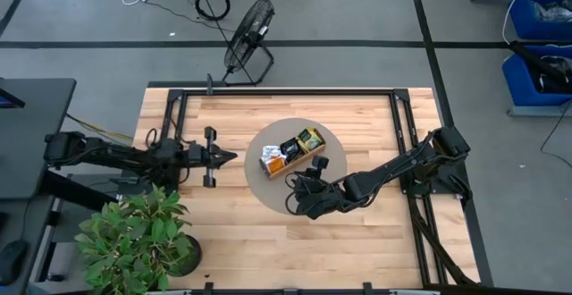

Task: Pick & Place Tea
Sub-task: Return to Home Position

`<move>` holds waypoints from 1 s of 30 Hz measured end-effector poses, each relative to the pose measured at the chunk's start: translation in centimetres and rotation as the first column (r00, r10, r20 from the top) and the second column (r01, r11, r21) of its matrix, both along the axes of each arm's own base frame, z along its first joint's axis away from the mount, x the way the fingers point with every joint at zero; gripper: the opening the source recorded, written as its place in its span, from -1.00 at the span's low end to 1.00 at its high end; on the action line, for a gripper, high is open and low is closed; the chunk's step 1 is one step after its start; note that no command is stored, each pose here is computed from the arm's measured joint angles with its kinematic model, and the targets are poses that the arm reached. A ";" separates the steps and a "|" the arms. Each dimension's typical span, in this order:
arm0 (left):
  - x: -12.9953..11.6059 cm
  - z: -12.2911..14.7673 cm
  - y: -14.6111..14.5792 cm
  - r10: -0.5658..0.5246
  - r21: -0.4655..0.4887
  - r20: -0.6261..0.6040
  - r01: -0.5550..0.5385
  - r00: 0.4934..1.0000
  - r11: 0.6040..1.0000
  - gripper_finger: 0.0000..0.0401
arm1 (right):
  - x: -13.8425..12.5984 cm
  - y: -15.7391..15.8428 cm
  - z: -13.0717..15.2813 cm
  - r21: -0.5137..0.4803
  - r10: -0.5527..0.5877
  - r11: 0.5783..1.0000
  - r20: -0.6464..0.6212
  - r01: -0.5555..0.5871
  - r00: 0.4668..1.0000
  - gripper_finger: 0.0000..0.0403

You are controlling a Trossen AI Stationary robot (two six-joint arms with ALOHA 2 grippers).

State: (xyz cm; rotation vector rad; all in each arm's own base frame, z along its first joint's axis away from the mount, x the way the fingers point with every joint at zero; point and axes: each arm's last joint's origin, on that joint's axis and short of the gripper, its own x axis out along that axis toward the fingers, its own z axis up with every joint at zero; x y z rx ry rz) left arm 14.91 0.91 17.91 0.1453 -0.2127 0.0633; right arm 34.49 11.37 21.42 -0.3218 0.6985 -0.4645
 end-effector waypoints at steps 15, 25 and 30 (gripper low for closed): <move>-2.2 0.7 -0.1 0.007 -0.069 -0.012 -0.008 1.000 0.998 -0.98 | -0.6 -0.2 -0.5 0.023 -0.033 0.999 -0.044 0.034 0.998 -0.39; -4.1 0.3 -0.2 -0.001 -0.061 -0.062 -0.003 0.998 0.998 -0.98 | -1.4 0.0 -0.9 -0.030 -0.062 0.998 -0.090 0.059 0.994 -0.39; -5.1 -0.2 -0.3 -0.007 -0.087 -0.092 -0.001 0.996 0.996 -0.99 | -3.2 -1.1 -2.1 -0.057 -0.119 0.992 -0.087 0.115 0.989 -0.39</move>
